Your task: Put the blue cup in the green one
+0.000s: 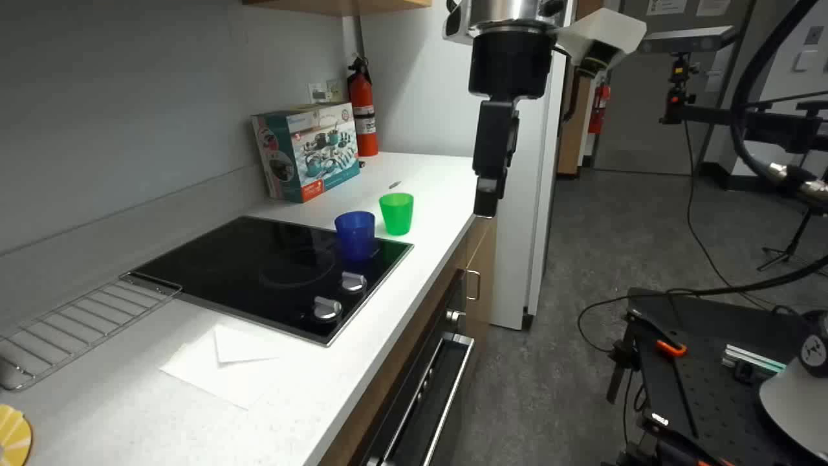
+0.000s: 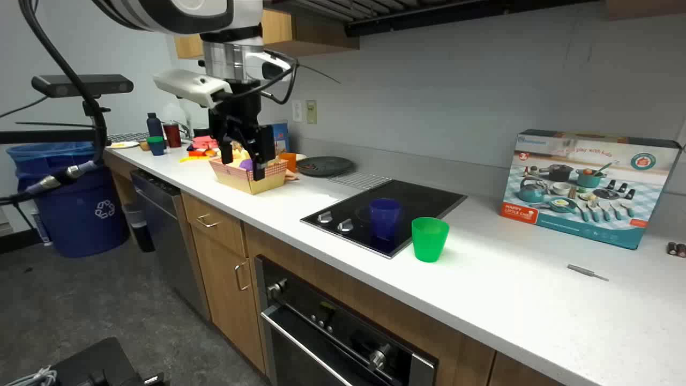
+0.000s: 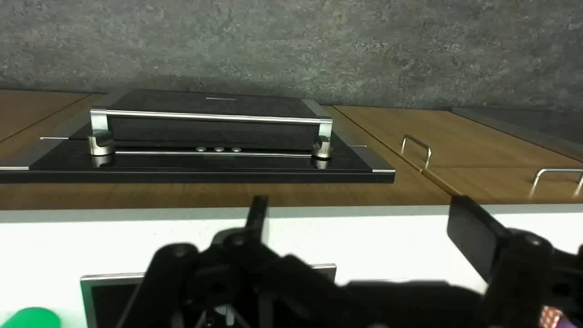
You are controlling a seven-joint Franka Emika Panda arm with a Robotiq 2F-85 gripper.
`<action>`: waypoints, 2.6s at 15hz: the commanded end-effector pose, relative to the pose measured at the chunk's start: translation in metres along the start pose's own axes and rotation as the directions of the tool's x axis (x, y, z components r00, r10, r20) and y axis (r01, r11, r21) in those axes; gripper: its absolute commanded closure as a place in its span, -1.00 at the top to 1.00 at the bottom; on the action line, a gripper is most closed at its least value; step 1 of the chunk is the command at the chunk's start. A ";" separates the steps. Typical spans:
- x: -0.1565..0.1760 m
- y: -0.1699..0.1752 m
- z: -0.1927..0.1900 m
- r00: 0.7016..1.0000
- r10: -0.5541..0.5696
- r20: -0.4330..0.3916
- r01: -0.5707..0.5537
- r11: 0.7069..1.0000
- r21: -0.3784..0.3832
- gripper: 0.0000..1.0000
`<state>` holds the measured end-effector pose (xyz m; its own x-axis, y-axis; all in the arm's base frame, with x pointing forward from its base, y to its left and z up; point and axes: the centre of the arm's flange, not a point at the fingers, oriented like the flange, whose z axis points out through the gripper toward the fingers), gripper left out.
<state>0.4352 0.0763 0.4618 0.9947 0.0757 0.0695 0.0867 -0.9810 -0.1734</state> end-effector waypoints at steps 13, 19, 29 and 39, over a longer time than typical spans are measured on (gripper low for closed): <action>0.000 0.000 0.000 1.000 0.000 0.001 0.000 1.000 0.000 1.00; 0.000 0.000 0.000 1.000 0.000 0.001 0.000 1.000 0.000 1.00; 0.043 0.015 0.032 0.983 0.055 -0.177 -0.065 0.997 -0.049 1.00; 0.044 0.021 0.040 0.985 0.092 -0.148 -0.098 0.995 -0.035 1.00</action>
<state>0.4832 0.0662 0.4221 0.9793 -0.0422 0.1981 -0.0134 -0.9894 -0.1446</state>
